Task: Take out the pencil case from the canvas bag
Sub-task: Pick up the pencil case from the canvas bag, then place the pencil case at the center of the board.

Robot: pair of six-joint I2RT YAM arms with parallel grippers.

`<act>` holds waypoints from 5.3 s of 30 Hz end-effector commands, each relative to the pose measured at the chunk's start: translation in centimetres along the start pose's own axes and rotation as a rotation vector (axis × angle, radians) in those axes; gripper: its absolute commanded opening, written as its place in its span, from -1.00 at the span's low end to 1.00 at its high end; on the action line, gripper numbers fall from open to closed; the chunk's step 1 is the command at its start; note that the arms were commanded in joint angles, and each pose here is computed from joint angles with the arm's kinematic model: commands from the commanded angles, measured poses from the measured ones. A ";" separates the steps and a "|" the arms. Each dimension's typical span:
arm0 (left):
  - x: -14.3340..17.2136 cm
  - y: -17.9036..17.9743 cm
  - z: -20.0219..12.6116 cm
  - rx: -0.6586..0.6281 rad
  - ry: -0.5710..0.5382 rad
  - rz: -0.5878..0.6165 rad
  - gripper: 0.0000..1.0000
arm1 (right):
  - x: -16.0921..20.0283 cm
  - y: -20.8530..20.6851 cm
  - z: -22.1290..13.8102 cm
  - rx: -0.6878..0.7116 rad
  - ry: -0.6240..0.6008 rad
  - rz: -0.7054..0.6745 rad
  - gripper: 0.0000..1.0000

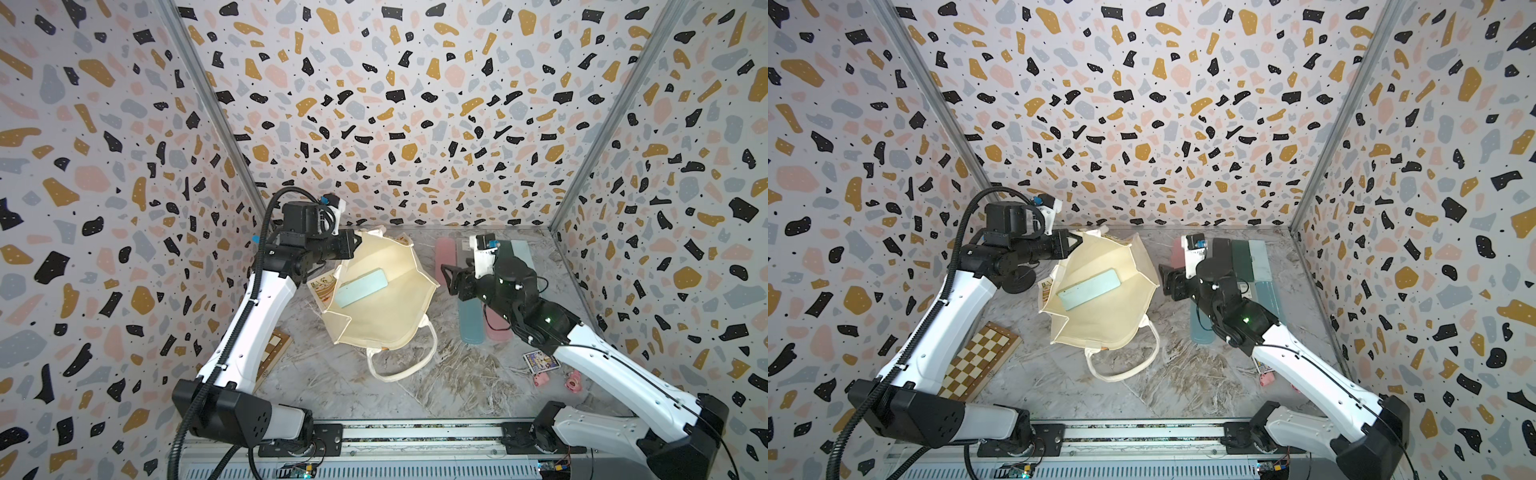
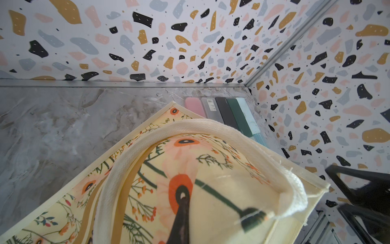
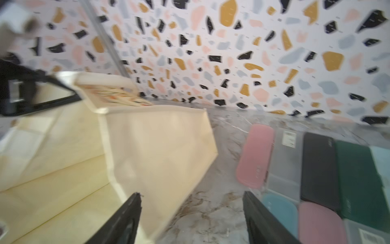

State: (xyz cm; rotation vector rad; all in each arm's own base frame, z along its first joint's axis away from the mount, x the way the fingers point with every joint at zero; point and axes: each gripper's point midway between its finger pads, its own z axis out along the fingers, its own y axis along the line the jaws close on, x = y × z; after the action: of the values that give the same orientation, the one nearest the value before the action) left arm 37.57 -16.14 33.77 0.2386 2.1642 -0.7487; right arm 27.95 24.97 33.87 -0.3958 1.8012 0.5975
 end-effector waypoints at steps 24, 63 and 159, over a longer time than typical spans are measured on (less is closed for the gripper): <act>2.7 -5.3 -1.4 0.126 0.004 0.098 -1.00 | 19.6 5.4 13.1 -0.054 0.500 -0.052 0.30; 6.1 -9.0 -1.0 0.176 0.065 0.130 -1.00 | 20.9 4.7 23.7 0.030 0.595 1.027 0.90; -10.9 5.6 0.8 -0.364 -0.113 -0.008 -1.00 | -3.0 -9.9 -5.0 0.392 -0.065 0.236 0.02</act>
State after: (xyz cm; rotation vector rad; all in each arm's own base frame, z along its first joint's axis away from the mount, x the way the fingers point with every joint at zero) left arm 47.87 -9.13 34.59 -0.1107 2.2725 -0.2080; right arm 30.04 13.30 39.46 0.1857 1.7158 0.4895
